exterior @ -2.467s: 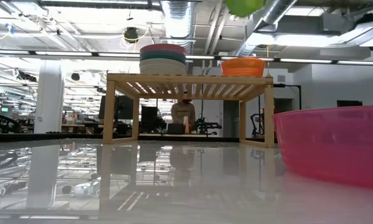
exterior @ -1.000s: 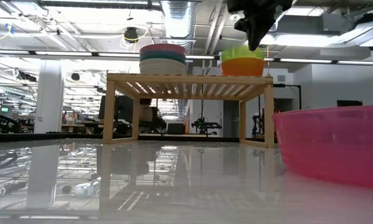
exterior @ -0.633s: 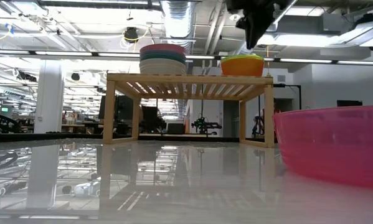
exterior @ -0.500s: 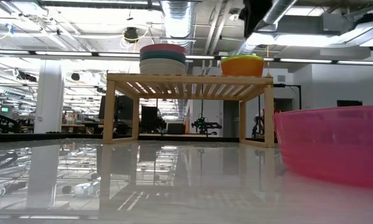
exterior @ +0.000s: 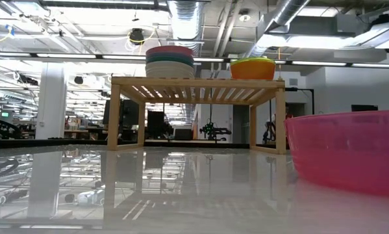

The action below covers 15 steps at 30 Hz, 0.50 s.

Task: Place and stack bowls onto a shelf
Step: Stack the small blue bowl on top of the small green bowl

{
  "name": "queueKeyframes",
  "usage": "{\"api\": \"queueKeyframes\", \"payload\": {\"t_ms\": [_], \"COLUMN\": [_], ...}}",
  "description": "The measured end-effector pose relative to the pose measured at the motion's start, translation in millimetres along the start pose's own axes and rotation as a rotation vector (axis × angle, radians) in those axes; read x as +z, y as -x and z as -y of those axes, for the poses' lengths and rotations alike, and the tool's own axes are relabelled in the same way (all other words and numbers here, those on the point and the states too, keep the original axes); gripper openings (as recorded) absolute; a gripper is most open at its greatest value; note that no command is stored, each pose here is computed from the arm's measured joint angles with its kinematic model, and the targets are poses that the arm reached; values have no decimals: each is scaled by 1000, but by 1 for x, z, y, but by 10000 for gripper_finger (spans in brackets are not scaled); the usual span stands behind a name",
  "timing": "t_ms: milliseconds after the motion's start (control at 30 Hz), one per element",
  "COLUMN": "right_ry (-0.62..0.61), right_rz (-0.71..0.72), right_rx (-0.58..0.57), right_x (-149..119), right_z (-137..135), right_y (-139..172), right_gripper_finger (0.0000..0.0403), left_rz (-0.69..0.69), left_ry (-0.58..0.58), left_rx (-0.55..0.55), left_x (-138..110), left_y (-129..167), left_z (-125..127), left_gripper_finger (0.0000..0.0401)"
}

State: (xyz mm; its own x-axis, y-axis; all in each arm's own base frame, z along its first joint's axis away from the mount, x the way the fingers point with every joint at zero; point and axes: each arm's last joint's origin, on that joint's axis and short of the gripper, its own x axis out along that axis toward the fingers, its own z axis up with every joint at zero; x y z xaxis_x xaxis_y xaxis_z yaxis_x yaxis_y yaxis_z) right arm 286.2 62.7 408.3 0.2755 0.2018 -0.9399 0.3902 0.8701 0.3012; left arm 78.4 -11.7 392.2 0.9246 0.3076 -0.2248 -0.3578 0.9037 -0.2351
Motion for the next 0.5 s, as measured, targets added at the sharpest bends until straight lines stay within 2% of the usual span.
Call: {"api": "queueKeyframes", "payload": {"t_ms": [233, 367, 500], "right_ry": [-99, -128, -157], "right_rz": [-125, -144, -167], "right_rx": [-149, -131, -116], "right_x": [-66, -86, -97], "right_z": [-48, -60, -59], "right_y": [-58, -93, -127], "right_gripper_finger": [170, 210, 251], "left_rz": [-9, -17, -23], "left_ry": [-23, -28, -55], "left_rx": [-27, -45, -60], "left_x": [0, 0, -1], "left_y": [0, 0, 0], "left_z": [1, 1, 2], "left_gripper_finger": [167, 167, 167]}}
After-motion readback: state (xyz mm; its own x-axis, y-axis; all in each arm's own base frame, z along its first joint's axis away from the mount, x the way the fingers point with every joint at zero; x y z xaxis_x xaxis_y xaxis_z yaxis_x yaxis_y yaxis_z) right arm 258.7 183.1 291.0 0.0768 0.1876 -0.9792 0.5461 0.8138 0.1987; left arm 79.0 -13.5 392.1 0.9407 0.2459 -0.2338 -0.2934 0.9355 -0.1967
